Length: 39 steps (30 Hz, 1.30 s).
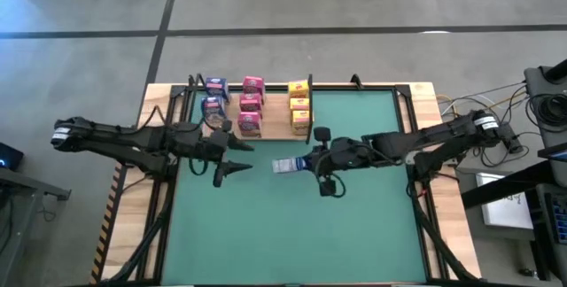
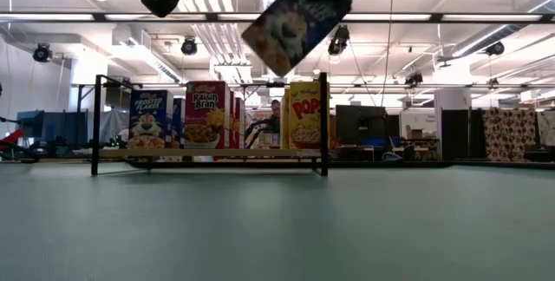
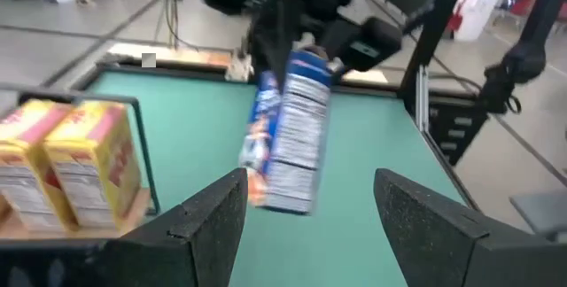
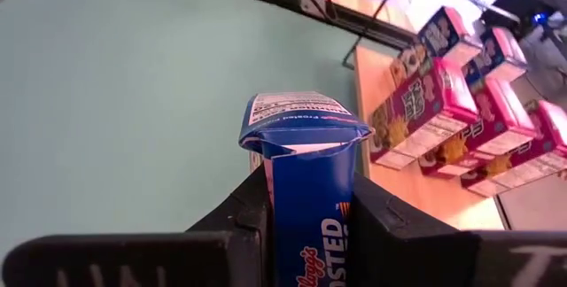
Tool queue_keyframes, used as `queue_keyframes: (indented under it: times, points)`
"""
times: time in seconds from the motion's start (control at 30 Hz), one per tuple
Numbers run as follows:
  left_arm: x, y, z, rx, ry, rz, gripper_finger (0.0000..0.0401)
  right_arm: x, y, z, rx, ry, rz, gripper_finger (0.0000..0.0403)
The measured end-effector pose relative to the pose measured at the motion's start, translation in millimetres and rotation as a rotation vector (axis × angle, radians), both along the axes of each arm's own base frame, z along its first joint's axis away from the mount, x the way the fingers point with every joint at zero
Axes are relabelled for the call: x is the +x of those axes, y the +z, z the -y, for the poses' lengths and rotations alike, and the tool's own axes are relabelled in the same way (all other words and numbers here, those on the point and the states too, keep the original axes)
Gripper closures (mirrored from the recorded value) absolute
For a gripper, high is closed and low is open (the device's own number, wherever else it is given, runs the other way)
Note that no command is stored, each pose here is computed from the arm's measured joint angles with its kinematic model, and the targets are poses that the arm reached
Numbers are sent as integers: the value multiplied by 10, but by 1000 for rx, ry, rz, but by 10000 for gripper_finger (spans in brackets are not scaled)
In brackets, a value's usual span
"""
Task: Stack cereal on shelf
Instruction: Put the blue cereal box on the shelf
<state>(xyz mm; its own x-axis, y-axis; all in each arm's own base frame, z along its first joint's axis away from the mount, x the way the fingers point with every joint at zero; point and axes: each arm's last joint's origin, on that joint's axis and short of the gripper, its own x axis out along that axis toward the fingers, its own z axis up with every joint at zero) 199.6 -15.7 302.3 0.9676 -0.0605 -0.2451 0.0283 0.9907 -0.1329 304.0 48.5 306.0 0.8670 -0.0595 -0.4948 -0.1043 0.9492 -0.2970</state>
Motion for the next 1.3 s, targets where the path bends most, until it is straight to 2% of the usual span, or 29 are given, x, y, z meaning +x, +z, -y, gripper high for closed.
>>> queue_keyframes:
  times: [0.17,0.37,0.43,0.63,0.77,1.1,1.3]
  points:
    - [116,-34,38,16,-17,-21,171,172,-229,183,-5,-64,-48,323]
    - [334,-197,58,73,-30,-114,171,307,-415,342,-25,-106,-92,325]
    - [421,-284,56,96,6,-153,171,325,-451,351,-29,-104,-105,326]
    - [702,-512,36,161,141,-175,170,369,-437,346,-36,-94,-61,325]
    - [835,-562,31,188,208,-213,162,369,-435,346,-44,-88,-61,326]
    - [1102,-707,53,247,193,-272,133,374,-427,342,-44,-77,-52,326]
    - [1151,-747,53,255,208,-291,152,379,-421,321,-11,-15,-46,314]
